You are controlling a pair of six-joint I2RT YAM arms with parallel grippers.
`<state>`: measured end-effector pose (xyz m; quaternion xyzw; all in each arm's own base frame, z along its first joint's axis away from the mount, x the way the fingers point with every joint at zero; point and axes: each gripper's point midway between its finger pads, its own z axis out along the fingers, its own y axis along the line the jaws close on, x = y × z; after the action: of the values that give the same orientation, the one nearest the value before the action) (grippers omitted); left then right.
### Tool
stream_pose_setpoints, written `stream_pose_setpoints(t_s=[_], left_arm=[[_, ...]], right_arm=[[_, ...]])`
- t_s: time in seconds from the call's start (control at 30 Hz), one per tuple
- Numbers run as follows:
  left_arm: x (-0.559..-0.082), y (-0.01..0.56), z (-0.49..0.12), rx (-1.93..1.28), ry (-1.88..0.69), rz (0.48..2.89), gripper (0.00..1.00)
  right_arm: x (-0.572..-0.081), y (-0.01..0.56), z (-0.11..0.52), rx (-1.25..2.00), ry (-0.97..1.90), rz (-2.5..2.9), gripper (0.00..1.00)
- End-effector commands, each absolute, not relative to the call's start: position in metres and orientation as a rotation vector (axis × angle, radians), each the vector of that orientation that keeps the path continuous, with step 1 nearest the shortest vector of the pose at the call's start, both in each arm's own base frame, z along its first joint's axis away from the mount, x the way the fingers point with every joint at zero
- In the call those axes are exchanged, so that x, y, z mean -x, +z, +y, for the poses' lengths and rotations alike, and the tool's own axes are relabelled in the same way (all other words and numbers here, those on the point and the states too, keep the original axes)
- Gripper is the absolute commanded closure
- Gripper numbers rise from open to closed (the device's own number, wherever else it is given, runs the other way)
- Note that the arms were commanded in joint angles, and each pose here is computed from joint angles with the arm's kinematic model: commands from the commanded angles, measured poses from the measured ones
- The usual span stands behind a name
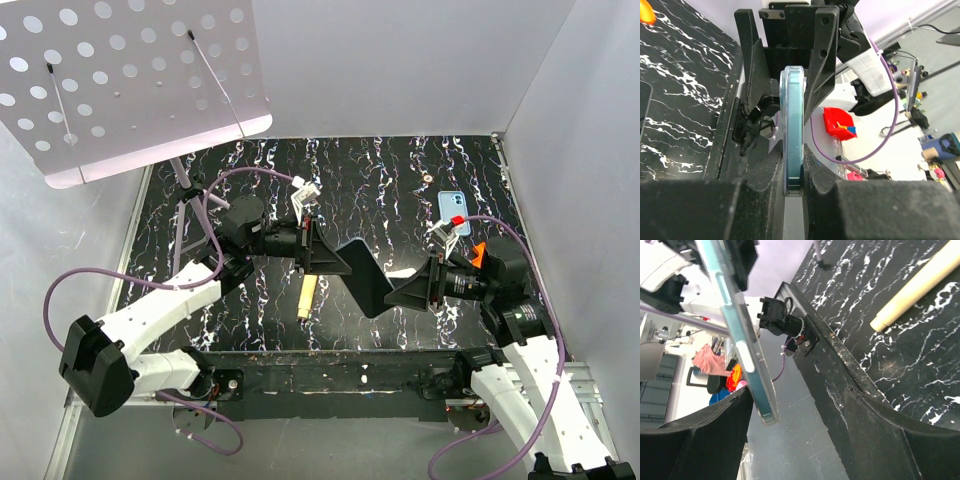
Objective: Take the phone out of the phone case
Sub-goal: Remove the phone case from the phone.
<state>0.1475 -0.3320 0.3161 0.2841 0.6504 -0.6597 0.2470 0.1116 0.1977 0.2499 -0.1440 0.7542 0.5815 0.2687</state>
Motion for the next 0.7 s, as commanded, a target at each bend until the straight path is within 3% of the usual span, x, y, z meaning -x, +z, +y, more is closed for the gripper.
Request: stream_pose_setpoints(t_s=[0.0,0.23,0.67], left_arm=[[-0.132,0.339,-0.331,-0.894,-1.89,1.691,1.0],[-0.128,0.326,-0.334,-1.015,-1.932,1.788,1.0],[-0.116,0.302,-0.325,-1.171,-1.932,1.885,1.0]], right_arm=[[-0.099,0.266,0.202,0.514,1.633,1.937,0.23],[-0.102,0.273,0.208,0.551,1.66,1.937,0.25],[-0.095,0.275,0.246,0.938,1.709,2.076,0.44]])
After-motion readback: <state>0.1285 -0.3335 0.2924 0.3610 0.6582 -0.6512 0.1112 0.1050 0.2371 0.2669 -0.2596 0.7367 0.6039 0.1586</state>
